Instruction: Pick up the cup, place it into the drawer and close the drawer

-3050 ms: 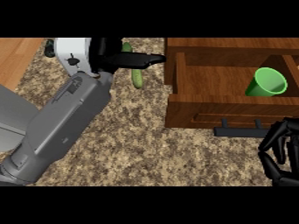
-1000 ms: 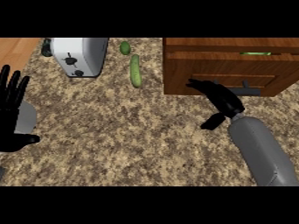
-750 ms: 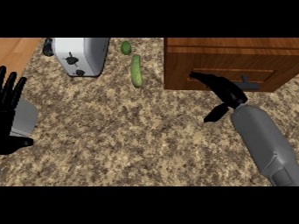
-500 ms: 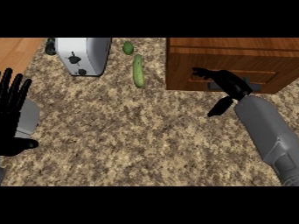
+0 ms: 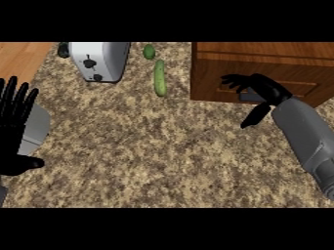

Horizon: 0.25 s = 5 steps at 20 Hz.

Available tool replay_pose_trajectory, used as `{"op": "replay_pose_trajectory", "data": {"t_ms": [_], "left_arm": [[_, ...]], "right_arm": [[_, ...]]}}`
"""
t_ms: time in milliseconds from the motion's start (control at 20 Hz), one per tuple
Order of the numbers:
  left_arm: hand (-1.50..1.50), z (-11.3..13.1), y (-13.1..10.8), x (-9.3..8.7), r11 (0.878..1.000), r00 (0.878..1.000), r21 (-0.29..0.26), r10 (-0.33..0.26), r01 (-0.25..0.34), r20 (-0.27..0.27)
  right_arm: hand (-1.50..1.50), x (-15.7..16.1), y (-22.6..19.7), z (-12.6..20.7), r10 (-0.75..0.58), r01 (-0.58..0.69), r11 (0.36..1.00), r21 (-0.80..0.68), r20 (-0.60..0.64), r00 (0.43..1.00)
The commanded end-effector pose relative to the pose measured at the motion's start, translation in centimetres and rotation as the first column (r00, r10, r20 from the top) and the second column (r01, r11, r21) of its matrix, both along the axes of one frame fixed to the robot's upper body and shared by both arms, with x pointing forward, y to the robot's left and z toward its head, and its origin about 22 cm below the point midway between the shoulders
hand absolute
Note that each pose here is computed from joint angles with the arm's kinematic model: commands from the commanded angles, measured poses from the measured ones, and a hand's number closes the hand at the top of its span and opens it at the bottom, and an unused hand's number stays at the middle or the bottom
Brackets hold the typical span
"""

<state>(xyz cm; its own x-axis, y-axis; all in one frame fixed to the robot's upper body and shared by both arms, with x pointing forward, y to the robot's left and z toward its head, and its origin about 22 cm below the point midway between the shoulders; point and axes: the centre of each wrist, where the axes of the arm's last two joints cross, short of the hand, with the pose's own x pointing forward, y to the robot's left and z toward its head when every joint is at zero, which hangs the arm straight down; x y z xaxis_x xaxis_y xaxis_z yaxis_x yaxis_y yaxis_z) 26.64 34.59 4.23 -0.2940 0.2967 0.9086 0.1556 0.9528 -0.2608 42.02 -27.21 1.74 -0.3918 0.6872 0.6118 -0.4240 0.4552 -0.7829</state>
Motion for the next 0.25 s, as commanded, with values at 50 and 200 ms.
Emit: {"op": "replay_pose_trajectory", "data": {"t_ms": [50, 200], "left_arm": [[-1.5, -0.4, -1.1, 1.1, 1.0, 1.0, 0.011, 0.015, -0.016, 0.013], [-1.5, -0.6, -1.9, 0.7, 1.0, 1.0, 0.025, 0.001, -0.002, 0.016]], "right_arm": [[-1.5, 1.3, -1.9, 3.0, -0.141, 0.143, 0.988, -0.058, 0.034, 0.989], [-1.5, 0.9, -2.2, 2.3, -0.142, 0.143, 0.988, -0.063, 0.03, 0.989]]}}
